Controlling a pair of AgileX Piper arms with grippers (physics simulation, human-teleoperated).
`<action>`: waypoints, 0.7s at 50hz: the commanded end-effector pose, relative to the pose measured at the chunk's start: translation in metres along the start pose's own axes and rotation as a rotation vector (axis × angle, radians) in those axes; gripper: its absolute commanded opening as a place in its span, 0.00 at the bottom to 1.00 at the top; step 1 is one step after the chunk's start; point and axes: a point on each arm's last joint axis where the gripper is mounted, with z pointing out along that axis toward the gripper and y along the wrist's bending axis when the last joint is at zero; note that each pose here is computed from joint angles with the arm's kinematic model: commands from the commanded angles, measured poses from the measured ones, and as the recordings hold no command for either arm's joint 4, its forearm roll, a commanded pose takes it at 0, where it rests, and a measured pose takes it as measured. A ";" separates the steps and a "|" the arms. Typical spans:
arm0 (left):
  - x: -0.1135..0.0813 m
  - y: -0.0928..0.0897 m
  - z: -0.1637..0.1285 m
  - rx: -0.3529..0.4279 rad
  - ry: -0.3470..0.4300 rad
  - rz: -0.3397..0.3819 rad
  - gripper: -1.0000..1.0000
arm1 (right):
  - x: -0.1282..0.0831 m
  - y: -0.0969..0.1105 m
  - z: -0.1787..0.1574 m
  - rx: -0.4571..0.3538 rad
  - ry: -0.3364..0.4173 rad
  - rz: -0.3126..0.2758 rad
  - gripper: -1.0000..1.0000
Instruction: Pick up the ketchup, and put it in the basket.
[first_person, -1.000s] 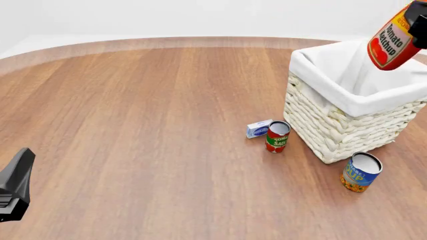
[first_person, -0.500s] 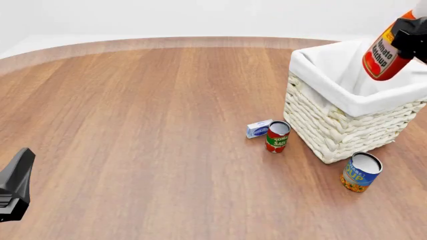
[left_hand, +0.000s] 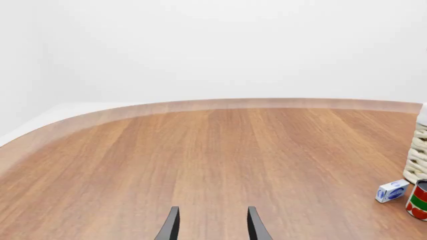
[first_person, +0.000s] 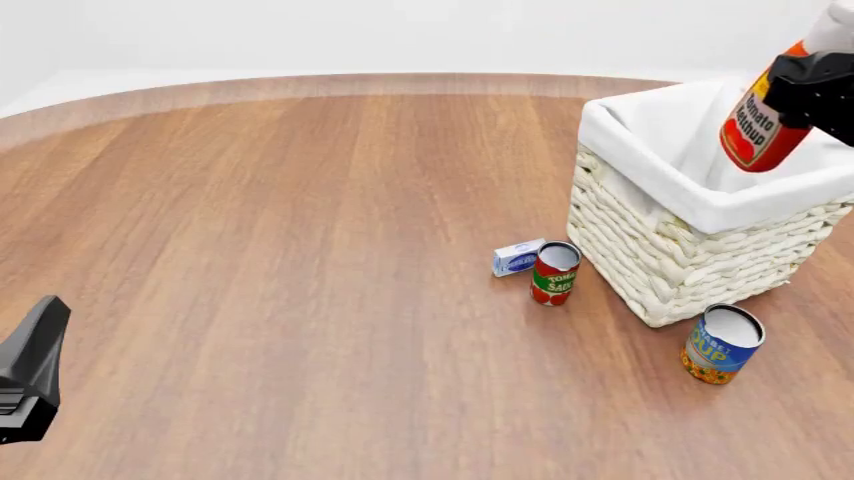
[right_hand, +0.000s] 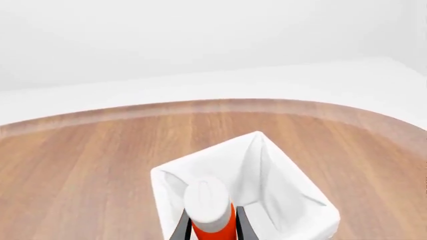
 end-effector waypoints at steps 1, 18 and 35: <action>0.000 0.000 0.000 0.000 0.000 0.000 1.00 | -0.002 -0.002 0.007 0.009 0.003 0.007 0.00; 0.000 0.000 0.000 0.000 0.000 0.000 1.00 | 0.004 -0.001 0.019 0.006 0.029 0.002 0.00; 0.000 0.000 0.000 0.000 0.000 0.000 1.00 | 0.017 -0.001 0.033 0.004 0.060 0.004 0.00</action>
